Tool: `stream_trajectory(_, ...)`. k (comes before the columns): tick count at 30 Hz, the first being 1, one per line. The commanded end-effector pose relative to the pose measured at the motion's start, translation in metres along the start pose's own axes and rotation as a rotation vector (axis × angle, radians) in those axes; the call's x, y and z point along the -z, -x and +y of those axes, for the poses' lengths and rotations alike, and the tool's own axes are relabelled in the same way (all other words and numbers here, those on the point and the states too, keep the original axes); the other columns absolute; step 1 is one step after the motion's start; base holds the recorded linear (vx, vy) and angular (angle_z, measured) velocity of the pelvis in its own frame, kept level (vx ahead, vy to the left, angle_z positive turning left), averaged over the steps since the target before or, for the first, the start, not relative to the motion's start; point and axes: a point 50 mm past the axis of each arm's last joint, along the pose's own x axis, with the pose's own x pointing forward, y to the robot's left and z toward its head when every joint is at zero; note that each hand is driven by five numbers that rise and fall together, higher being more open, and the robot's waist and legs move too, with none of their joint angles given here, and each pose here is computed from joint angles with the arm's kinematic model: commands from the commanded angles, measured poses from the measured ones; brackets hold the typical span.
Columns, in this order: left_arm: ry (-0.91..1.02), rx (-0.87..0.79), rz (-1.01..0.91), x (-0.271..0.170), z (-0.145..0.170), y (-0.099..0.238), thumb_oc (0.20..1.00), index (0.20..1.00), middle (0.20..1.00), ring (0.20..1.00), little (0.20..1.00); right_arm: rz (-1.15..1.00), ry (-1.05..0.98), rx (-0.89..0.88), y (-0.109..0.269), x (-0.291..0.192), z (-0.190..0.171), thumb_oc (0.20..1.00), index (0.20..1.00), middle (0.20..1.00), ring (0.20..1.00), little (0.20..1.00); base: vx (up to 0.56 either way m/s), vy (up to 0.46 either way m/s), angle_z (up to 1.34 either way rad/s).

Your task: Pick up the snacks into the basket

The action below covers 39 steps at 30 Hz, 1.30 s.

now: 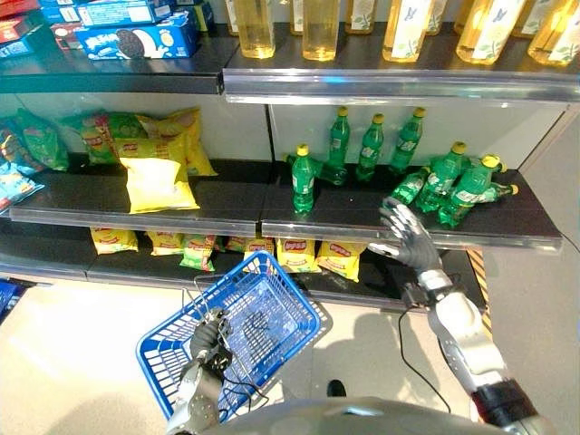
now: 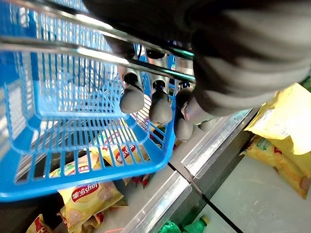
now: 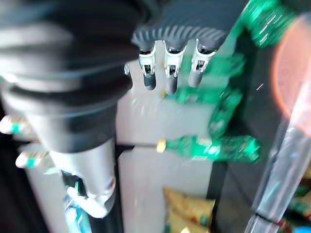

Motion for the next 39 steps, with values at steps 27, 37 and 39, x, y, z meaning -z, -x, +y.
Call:
stream_trajectory(27, -0.361, 0.472, -0.493, -0.128, -0.089, 0.006, 0.2, 0.2, 0.2, 0.2, 0.2, 0.013, -0.027, 0.332, -0.078, -0.01, -0.037, 1.0, 1.0, 1.0, 1.0, 1.0, 0.0, 0.057, 0.28)
stream_trajectory(37, -0.297, 0.45, -0.521, -0.129, -0.089, 0.009, 0.2, 0.2, 0.2, 0.2, 0.2, 0.018, -0.042, 0.357, -0.095, -0.014, -0.029, 1.0, 1.0, 1.0, 1.0, 1.0, 0.07, 0.012, -0.13)
stream_trajectory(39, -0.292, 0.447, -0.517, -0.128, -0.088, 0.009, 0.2, 0.2, 0.2, 0.2, 0.2, 0.023, -0.041, 0.367, -0.093, -0.013, -0.031, 1.0, 1.0, 1.0, 1.0, 1.0, 0.03, -0.049, 0.1)
